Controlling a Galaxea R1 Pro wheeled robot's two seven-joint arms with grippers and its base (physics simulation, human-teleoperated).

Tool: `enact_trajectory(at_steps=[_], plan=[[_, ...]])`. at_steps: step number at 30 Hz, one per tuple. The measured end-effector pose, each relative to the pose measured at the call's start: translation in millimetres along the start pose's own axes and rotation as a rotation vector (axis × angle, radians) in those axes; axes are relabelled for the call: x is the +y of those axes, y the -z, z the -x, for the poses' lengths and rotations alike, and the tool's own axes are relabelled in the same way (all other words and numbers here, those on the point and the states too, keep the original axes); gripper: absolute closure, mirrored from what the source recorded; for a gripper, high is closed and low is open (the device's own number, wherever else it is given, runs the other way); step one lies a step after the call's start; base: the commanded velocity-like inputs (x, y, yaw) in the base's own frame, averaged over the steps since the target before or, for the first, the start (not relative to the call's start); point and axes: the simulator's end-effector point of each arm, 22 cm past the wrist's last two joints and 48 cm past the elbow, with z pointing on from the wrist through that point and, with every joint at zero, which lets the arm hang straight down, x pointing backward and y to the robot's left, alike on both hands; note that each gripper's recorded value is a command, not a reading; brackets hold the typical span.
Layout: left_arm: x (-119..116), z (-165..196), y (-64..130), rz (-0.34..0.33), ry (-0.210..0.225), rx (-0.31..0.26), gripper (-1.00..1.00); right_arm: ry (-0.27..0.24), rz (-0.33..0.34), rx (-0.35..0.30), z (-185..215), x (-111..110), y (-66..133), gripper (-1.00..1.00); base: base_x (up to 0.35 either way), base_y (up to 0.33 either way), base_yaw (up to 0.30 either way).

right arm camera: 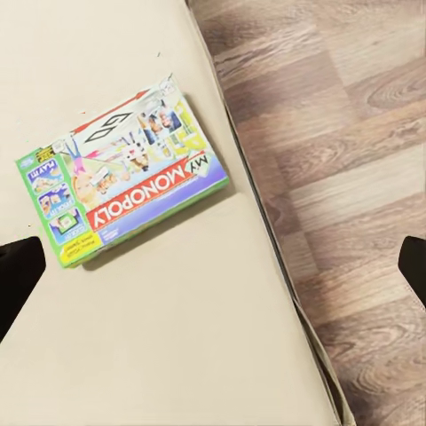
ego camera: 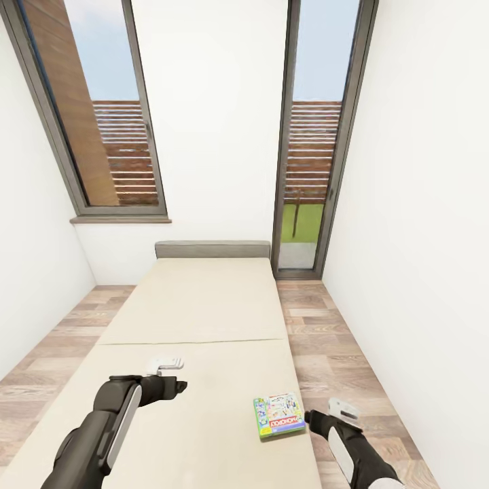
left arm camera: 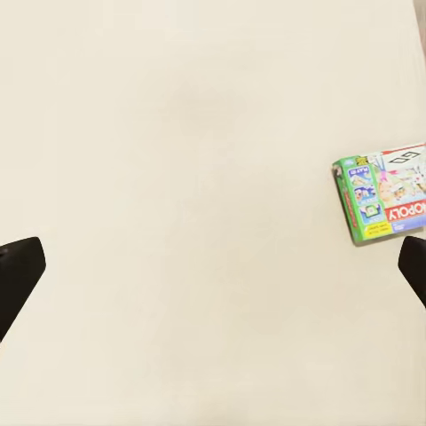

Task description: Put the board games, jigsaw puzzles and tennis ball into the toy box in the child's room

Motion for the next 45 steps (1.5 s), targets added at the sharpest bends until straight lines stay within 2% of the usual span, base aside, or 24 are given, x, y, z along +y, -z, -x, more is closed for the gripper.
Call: enact_trajectory(at_steps=[5, 12, 18, 24, 28, 32, 38, 39, 43, 45], plan=[[1, 0, 0.1, 0.000, 0.000, 0.000, -1.00, -0.001, 0.012, -0.026, 40, 16, 3.7, -1.00, 0.000, 0.000, 0.000], [-1, 0, 0.1, -0.009, 0.003, 0.002, -1.00, 0.008, -0.020, -0.009, 105, 35, 15.0, -1.00, 0.000, 0.000, 0.000], [-6, 0, 0.4, -0.029, 0.004, 0.003, -1.00, 0.009, -0.054, -0.027, 134, 37, 22.0, -1.00, 0.000, 0.000, 0.000], [-14, 2, 3.3, -0.073, 0.003, 0.000, -1.00, 0.011, -0.088, -0.020, 143, 34, 25.6, -1.00, 0.000, 0.000, 0.000], [-26, 7, 10.6, -0.145, 0.008, -0.008, -1.00, 0.017, -0.096, -0.004, 142, 34, 26.6, -1.00, 0.000, 0.000, 0.000], [-33, 16, 27.0, -0.234, 0.013, -0.018, -1.00, 0.021, -0.094, 0.004, 141, 35, 27.1, -1.00, 0.000, 0.000, 0.000], [-26, 29, 52.5, -0.355, 0.013, -0.041, -1.00, 0.022, -0.093, 0.000, 144, 36, 28.1, -1.00, 0.000, 0.000, 0.000], [-22, 33, 60.8, -0.393, 0.012, -0.048, -1.00, 0.023, -0.091, -0.002, 144, 38, 28.7, -1.00, 0.000, 0.000, 0.000], [-10, 42, 81.9, -0.476, 0.020, -0.071, -1.00, 0.032, -0.080, -0.009, 145, 48, 30.7, -1.00, 0.000, 0.000, 0.000], [-8, 44, 88.2, -0.500, 0.022, -0.078, -1.00, 0.037, -0.077, -0.011, 146, 50, 31.3, -1.00, 0.000, 0.000, 0.000]])
